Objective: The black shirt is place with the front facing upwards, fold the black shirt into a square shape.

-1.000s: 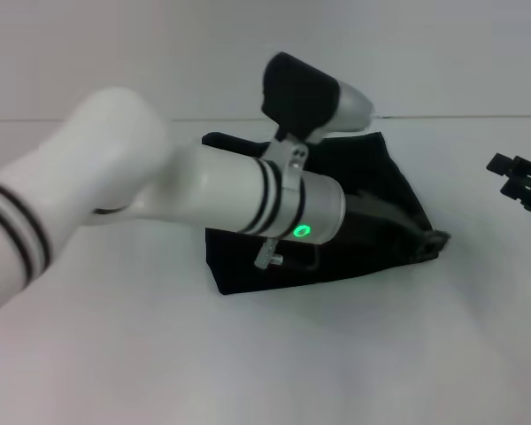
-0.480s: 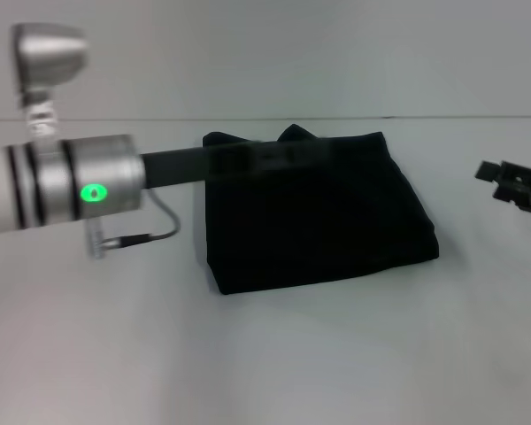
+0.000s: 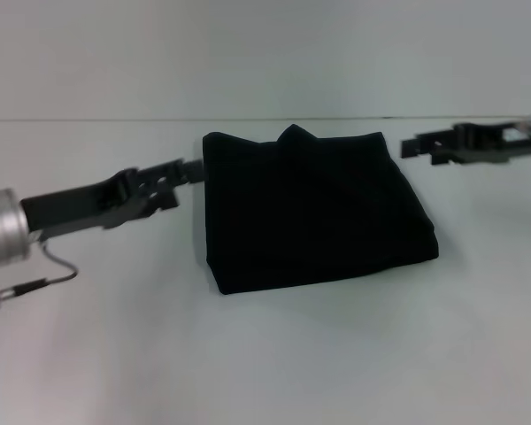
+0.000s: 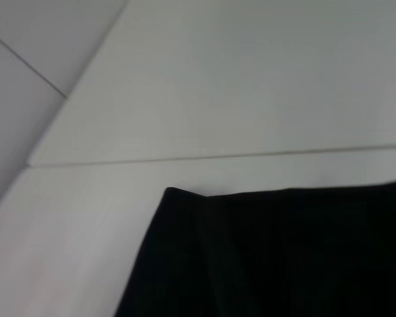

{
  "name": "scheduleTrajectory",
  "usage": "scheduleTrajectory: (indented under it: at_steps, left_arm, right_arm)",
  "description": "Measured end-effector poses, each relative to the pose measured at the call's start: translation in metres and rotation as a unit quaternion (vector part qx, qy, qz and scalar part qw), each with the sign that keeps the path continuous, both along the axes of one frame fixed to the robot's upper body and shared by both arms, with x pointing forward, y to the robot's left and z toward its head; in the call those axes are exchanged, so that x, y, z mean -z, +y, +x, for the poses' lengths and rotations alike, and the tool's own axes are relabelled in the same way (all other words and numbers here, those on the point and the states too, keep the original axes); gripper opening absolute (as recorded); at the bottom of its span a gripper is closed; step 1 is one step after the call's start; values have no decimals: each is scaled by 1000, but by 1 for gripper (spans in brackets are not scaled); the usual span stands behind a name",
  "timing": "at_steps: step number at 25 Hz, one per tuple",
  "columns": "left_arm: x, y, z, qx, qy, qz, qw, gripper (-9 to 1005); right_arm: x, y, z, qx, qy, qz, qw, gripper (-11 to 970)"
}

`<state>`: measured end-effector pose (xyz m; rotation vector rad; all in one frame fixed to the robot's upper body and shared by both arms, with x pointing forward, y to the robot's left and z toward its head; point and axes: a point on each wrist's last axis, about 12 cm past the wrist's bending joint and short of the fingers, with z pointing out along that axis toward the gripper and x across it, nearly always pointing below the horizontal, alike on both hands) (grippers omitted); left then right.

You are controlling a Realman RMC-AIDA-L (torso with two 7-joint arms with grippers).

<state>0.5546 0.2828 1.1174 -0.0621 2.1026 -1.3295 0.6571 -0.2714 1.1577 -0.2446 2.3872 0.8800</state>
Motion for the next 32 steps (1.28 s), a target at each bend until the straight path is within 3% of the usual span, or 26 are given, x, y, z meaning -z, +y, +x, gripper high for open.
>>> scheduleTrajectory:
  at_steps: [5, 13, 21, 32]
  left_arm:
    - [8, 19, -11, -22, 11, 7, 1000, 948]
    - [10, 27, -18, -30, -2, 3, 1000, 949]
    - [10, 26, -17, -30, -3, 2, 1000, 948]
    - [11, 24, -16, -31, -2, -1, 1000, 948]
  right_arm:
    - [-3, 37, 18, -21, -16, -75, 997, 727]
    - [11, 73, 22, -40, -18, -123, 991, 717]
    - [27, 87, 20, -40, -19, -143, 989, 689]
    - [17, 91, 25, -44, -38, -142, 988, 651]
